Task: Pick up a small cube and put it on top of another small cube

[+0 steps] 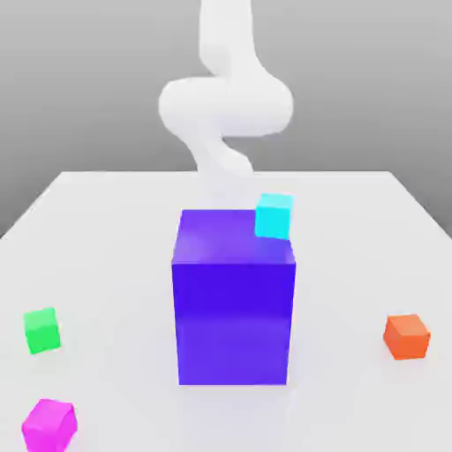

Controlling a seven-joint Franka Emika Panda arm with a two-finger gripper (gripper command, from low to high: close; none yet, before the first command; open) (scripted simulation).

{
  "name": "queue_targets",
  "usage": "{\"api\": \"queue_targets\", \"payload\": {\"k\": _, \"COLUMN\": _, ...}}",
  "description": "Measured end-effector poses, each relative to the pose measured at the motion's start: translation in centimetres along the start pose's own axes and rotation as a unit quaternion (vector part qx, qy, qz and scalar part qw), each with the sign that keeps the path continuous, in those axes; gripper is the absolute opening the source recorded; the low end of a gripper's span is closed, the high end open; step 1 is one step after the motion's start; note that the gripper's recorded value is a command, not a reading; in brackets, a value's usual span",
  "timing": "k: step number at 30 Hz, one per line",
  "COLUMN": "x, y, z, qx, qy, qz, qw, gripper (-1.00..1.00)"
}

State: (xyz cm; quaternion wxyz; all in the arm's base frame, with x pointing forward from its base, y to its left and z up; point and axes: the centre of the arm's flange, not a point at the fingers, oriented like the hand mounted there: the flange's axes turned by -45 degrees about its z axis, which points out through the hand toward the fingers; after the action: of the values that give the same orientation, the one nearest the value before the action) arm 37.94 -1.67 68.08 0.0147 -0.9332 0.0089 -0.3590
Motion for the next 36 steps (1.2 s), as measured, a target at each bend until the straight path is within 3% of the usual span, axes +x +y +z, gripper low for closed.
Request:
{"api": "queue_targets", "payload": {"k": 14, "x": -5.2, "y": 10.3, "z": 24.0, "qx": 0.016, "qy": -0.172, "qz": 0.048, "qw": 0.984, "gripper": 0.0}}
{"api": "queue_targets", "payload": {"k": 29, "x": -23.1, "y": 22.0, "z": 41.1, "qx": -0.042, "qy": -0.34, "qz": 0.085, "qw": 0.936, "gripper": 0.0}}
{"api": "queue_targets", "payload": {"k": 34, "x": -28.6, "y": 23.3, "z": 46.0, "qx": -0.051, "qy": -0.355, "qz": 0.085, "qw": 0.93, "gripper": 0.0}}
{"api": "queue_targets", "payload": {"k": 35, "x": -29.2, "y": 23.4, "z": 46.6, "qx": -0.051, "qy": -0.355, "qz": 0.086, "qw": 0.929, "gripper": -1.0}}
{"api": "queue_targets", "payload": {"k": 36, "x": -29.2, "y": 23.4, "z": 46.6, "qx": -0.051, "qy": -0.355, "qz": 0.086, "qw": 0.929, "gripper": -1.0}}
